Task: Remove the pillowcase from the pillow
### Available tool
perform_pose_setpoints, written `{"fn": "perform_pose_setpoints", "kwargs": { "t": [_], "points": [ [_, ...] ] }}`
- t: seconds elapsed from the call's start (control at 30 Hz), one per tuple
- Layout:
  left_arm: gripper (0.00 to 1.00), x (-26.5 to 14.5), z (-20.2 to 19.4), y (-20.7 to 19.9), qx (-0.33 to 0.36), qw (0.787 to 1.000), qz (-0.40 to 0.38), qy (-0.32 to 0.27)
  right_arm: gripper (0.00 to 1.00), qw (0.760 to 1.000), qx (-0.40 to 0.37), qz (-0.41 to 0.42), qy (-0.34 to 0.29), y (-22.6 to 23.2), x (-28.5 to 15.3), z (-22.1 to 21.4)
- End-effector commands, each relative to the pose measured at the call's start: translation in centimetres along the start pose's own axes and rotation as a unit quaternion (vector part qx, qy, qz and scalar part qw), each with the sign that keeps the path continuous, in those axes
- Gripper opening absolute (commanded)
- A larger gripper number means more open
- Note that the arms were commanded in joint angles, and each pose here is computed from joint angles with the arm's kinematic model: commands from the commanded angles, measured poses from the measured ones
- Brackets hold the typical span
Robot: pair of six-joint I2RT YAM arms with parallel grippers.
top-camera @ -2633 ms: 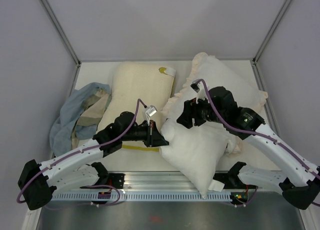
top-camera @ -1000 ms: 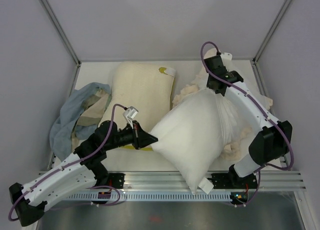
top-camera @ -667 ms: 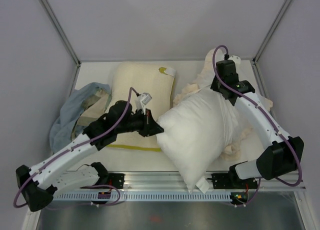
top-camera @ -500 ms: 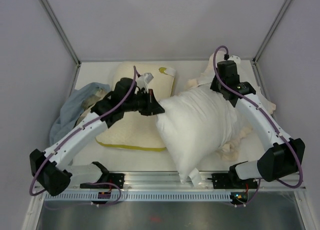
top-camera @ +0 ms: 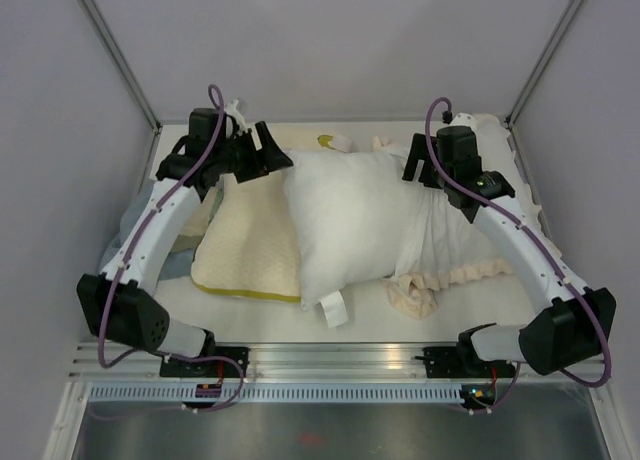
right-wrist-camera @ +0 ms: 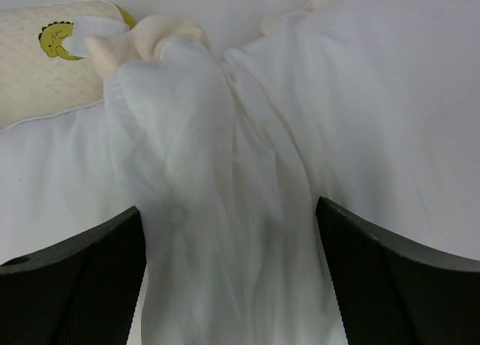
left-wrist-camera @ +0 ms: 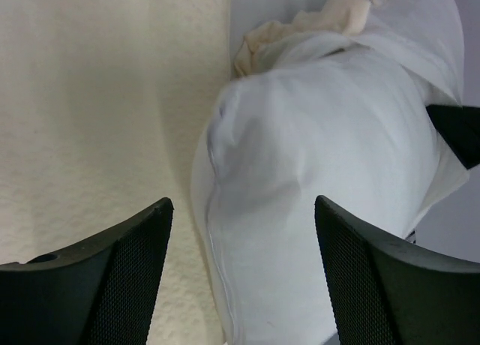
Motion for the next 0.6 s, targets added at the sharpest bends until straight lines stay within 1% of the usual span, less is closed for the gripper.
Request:
{"fn": "perform_pose_setpoints", "kwargs": {
  "t": [0.0,0.03,0.07,0.1,0.13,0.17,0.2,0.23,0.37,0.43,0.57],
  "points": [
    [0.81,-6.4,-2.4,-2.4,0.037,0.996,-0.058,-0.053,0.94,1.000,0.003,0.013,-0.005,-0.2,-3.0,-0.2],
    [0.82,-6.3,-4.7,-0.9,0.032,0.997,-0.063,-0.030,0.94,1.000,0.005,0.018,-0.009,-0.1,-3.4,-0.2],
    [0.82,-8.3,-6.7,-2.0,0.041,0.993,-0.107,-0.018,0.94,0.999,0.009,0.027,-0.020,0.0,-4.5,0.0],
    [0.83,-8.8,-8.1,-2.0,0.048,0.990,-0.129,-0.011,0.94,0.999,0.012,0.033,-0.024,0.1,-5.0,0.0],
    [0.84,-8.0,-10.6,-0.3,0.040,0.991,-0.122,0.023,0.94,0.999,0.014,0.040,-0.031,0.1,-6.0,0.0],
    [0.84,-8.7,-12.9,-0.8,0.050,0.987,-0.143,0.042,0.94,0.998,0.013,0.052,-0.033,0.3,-6.5,-0.1],
    [0.85,-7.6,-15.2,0.9,0.047,0.988,-0.130,0.070,0.94,0.998,0.015,0.054,-0.035,0.2,-6.9,-0.3],
    [0.85,-7.4,-17.4,1.0,0.060,0.985,-0.133,0.094,0.94,0.997,0.019,0.058,-0.049,0.0,-8.0,-0.1],
    [0.85,-6.8,-21.7,3.4,0.051,0.984,-0.128,0.115,0.94,0.995,0.016,0.083,-0.057,0.0,-9.7,-0.4],
    [0.85,-6.6,-22.6,4.4,0.046,0.985,-0.132,0.106,0.94,0.994,0.013,0.099,-0.051,0.2,-10.4,-0.8],
    [0.86,-6.3,-23.1,4.0,0.052,0.981,-0.152,0.104,0.93,0.990,0.015,0.134,-0.041,0.9,-10.6,-1.8]
  ]
}}
Point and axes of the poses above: each gripper's point midway between its finger pads, its own x axis out along the fingers, its own y axis along the line the jaws close on, z = x × y, the point moved 5 cm from there along -x, back along the fingers, and after that the axes turned 12 degrees about -x, right-handed, at the moved point
